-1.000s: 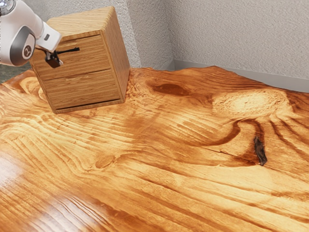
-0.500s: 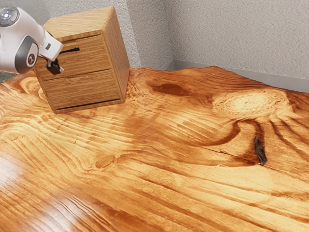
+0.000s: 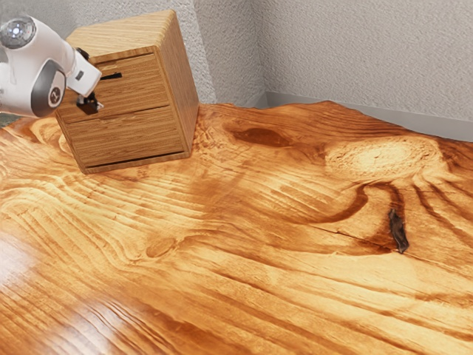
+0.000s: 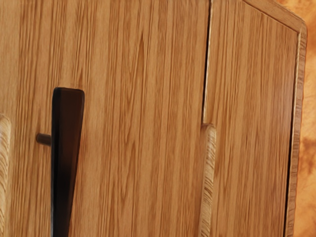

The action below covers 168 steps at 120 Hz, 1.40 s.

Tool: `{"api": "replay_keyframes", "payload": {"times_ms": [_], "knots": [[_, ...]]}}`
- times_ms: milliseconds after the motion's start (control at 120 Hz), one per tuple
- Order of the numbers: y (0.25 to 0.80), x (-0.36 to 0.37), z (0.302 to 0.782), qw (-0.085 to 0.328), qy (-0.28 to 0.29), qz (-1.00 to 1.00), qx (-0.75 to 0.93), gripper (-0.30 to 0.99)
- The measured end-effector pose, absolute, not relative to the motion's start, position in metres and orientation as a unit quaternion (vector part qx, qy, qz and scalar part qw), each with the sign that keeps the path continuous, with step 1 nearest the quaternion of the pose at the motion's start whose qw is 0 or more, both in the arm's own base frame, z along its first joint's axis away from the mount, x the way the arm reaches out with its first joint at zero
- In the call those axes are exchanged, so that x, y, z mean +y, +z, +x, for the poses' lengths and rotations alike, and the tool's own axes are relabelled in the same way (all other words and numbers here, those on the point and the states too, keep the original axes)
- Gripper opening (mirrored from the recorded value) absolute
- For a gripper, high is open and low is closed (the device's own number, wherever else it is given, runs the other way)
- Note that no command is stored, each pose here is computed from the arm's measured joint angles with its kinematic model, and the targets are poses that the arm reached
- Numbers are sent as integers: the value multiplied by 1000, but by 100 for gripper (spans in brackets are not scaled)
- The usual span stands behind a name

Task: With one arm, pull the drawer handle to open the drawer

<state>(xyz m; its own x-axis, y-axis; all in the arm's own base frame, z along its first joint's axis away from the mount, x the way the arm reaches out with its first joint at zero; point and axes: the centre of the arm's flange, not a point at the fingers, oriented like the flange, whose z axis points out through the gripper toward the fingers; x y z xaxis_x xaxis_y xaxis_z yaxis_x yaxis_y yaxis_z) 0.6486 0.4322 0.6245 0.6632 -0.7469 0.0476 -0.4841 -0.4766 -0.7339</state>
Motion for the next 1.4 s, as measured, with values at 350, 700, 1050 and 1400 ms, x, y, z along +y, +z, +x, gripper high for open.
{"api": "replay_keyframes", "payload": {"times_ms": [350, 700, 1050, 1400], "knots": [[614, 437, 654, 370, -183, -820, 396, 69], [613, 441, 655, 385, -188, -801, 418, 69], [599, 451, 654, 367, -200, -806, 418, 71], [602, 455, 646, 333, -216, -821, 410, 68]]}}
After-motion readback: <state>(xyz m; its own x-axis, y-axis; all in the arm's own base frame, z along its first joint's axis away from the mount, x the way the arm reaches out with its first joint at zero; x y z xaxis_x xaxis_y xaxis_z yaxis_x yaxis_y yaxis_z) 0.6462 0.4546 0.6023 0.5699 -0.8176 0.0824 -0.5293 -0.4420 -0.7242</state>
